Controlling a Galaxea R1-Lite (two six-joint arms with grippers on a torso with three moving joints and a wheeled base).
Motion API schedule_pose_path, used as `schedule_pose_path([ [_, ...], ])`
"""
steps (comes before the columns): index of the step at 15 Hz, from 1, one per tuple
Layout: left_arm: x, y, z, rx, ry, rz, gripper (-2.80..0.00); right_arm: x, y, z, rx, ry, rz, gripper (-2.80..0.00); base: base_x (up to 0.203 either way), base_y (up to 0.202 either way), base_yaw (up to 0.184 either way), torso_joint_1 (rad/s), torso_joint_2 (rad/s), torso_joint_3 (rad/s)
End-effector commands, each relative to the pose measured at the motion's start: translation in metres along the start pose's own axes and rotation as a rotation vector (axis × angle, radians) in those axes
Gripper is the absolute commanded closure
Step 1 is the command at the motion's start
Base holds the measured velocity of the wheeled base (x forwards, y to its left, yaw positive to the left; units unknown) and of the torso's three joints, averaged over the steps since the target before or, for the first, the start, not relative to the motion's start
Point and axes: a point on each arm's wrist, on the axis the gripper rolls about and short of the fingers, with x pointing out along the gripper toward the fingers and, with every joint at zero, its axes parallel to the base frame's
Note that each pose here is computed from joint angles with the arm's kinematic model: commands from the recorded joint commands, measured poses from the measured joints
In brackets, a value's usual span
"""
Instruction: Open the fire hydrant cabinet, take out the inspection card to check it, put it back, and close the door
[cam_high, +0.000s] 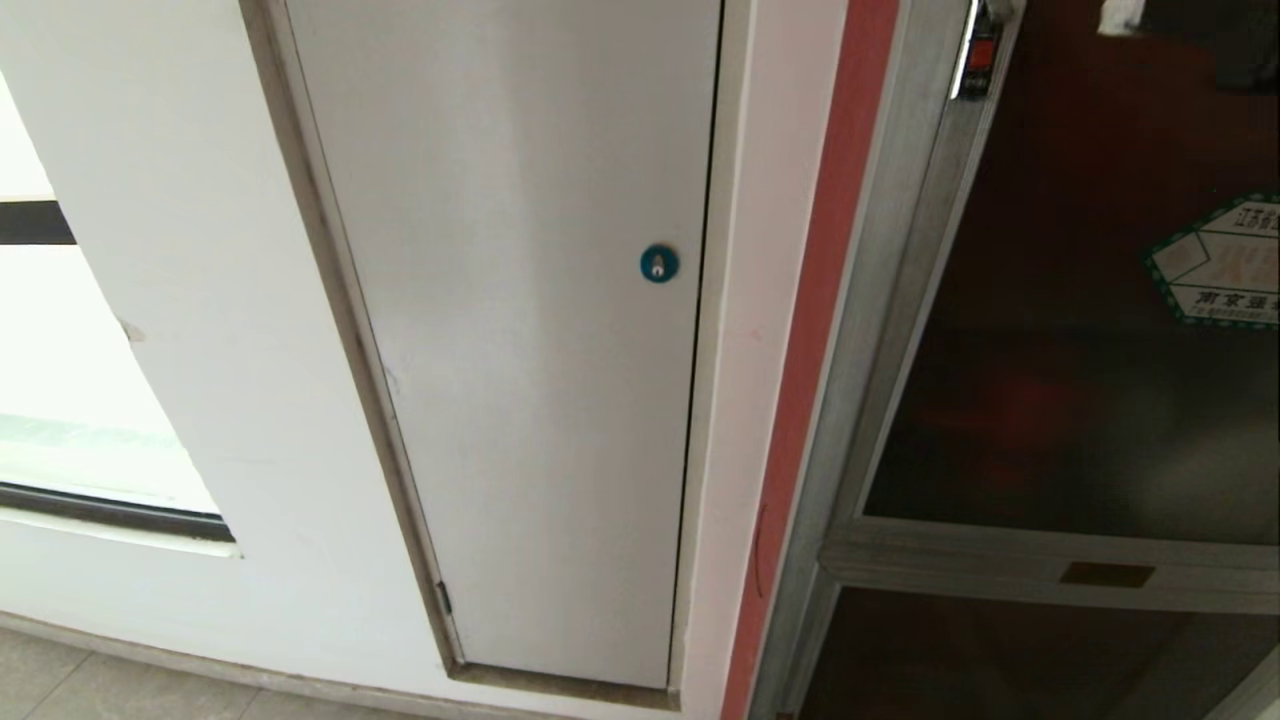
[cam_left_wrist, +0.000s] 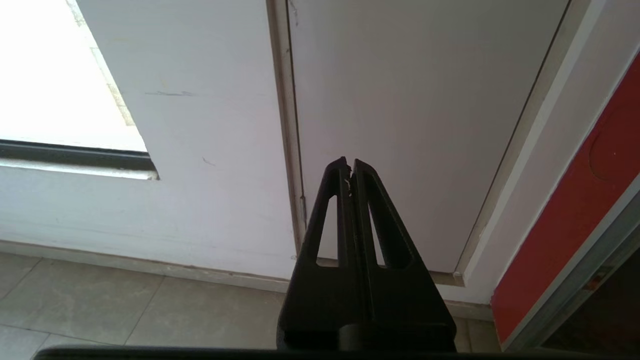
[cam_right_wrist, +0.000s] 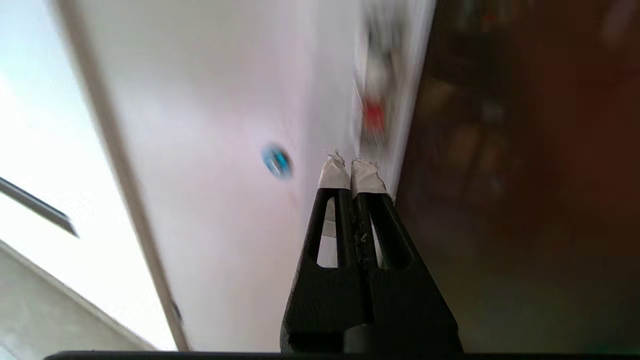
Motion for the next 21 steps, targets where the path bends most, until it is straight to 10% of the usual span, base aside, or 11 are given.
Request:
schedule_pose_path([
  [1, 0.0, 0.0, 0.0, 0.0, 0.0, 0.0, 0.0, -0.013, 0.002, 0.028, -0.006, -0.07, 0.014, 0.0, 0.0, 0.0, 0.0, 0.0, 0.0, 0.0],
  [21, 0.0, 0.0, 0.0, 0.0, 0.001, 0.0, 0.0, 0.093, -0.037, 0.019, -0.044, -0.192, -0.058, 0.0, 0.0, 0.0, 0.0, 0.0, 0.0, 0.0],
])
